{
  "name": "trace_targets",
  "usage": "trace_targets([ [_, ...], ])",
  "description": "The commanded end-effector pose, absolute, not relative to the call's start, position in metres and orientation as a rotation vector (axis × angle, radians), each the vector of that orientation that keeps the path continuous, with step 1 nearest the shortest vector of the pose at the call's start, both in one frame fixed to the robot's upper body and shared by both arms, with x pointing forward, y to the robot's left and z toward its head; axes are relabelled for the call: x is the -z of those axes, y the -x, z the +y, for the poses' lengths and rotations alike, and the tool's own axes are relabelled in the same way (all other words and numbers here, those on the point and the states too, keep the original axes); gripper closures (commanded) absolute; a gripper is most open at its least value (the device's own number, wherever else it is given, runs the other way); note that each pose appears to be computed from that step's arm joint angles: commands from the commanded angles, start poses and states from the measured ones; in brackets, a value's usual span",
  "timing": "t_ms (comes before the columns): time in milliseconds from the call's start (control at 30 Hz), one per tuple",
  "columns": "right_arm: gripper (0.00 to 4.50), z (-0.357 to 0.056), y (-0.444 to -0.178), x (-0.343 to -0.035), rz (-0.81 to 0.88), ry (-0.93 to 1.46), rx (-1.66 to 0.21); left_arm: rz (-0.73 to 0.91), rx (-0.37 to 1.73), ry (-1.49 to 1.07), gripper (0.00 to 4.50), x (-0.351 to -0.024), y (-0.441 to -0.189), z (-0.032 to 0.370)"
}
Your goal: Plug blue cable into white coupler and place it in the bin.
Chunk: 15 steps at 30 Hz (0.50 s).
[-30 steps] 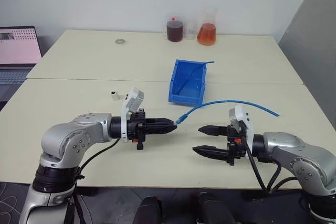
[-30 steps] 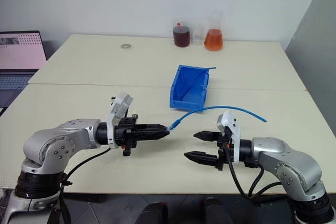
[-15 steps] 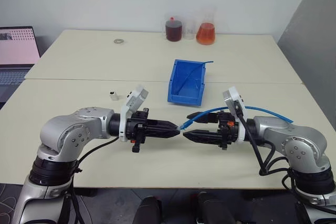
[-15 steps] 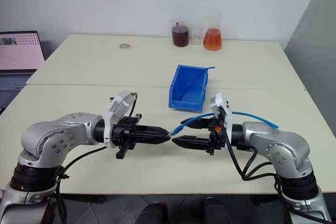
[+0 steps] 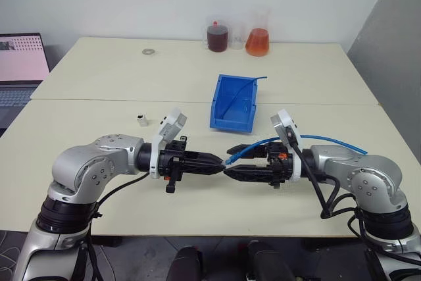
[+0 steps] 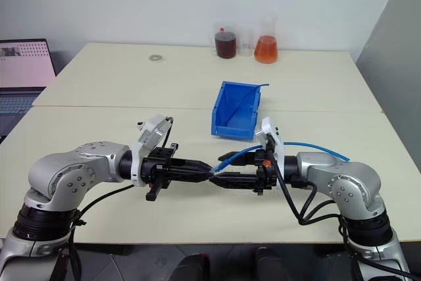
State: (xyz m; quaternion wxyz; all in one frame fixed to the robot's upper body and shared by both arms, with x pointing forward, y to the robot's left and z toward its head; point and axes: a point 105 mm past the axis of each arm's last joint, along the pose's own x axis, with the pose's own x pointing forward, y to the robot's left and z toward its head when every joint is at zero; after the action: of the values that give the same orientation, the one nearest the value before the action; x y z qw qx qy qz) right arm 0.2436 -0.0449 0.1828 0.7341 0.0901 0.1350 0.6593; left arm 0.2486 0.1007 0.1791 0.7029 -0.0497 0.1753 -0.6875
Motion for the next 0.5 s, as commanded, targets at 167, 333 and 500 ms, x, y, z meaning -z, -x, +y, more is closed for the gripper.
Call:
trace_targets([
  [167, 3.07, -0.0453, -0.2415, -0.1954, 0.267, -0.215, -1.479, 0.383, 1.545, 0.061, 4.28, -0.1779, -0.2447, 0.1056],
  [333, 4.26, -0.0453, -0.2404, -0.1943, 0.278, -0.211, -1.487, 0.382, 1.544, 0.050, 4.28, -0.1765, -0.2450, 0.1069],
  [500, 4.38, -0.0454, -0.2395, -0.1928, 0.283, -0.206, -1.491, 0.366, 1.549, 0.036, 4.28, -0.1764, -0.2452, 0.1064],
])
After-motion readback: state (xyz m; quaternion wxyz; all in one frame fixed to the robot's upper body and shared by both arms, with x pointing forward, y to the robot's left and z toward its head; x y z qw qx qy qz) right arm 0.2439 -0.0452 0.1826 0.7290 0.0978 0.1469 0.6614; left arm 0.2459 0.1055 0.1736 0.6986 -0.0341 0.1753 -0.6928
